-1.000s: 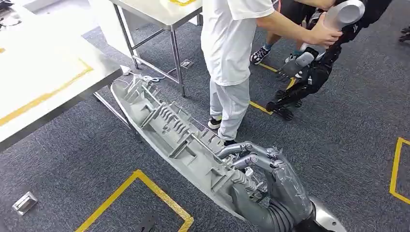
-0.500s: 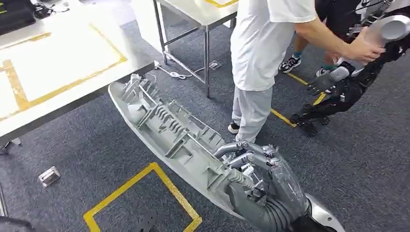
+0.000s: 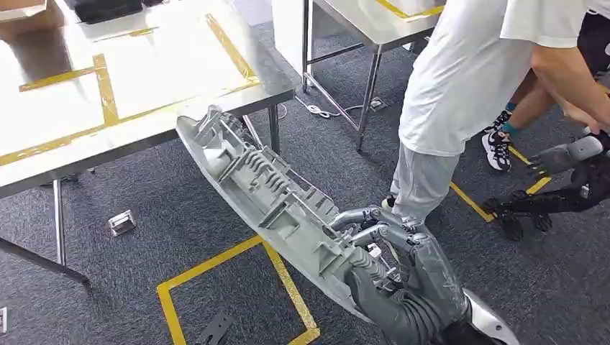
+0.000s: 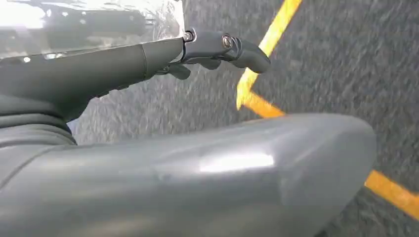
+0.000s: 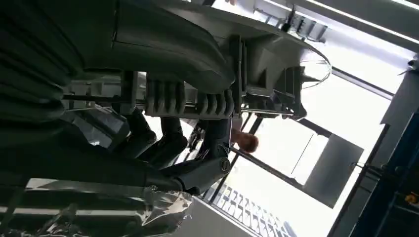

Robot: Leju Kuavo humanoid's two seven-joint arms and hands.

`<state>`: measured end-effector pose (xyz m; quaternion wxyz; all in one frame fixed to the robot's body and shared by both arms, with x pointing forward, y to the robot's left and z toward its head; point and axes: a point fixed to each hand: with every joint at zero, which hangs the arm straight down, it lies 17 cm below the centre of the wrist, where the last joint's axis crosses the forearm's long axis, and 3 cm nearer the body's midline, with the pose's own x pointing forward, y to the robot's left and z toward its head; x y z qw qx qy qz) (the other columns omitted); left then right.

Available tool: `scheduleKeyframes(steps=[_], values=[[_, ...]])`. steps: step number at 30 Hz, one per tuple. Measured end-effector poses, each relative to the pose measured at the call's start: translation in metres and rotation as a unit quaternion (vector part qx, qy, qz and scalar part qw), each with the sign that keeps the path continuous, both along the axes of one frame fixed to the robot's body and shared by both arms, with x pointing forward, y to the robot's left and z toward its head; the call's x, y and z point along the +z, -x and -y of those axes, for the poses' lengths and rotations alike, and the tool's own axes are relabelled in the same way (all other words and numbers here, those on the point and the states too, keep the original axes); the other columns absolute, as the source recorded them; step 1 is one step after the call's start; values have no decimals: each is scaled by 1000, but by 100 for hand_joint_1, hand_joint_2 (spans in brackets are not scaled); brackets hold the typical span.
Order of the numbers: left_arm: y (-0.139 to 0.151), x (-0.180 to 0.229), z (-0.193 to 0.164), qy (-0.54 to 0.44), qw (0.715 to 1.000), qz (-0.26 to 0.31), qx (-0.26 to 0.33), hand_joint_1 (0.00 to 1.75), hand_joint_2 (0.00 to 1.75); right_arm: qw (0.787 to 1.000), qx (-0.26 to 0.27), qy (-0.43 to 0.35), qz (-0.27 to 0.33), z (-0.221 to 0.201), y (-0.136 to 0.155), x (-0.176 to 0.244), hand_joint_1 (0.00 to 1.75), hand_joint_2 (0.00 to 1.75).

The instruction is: Take the parts from the cabinet and place them on the table.

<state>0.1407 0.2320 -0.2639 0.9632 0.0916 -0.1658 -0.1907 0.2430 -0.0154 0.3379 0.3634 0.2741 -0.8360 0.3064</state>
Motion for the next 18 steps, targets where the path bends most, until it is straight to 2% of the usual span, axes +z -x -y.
scheduleKeyframes(steps=[18], values=[[2, -1, -2, -3, 1000, -3, -5, 0, 175, 1000, -1, 0, 2, 0, -2, 1, 175, 175]])
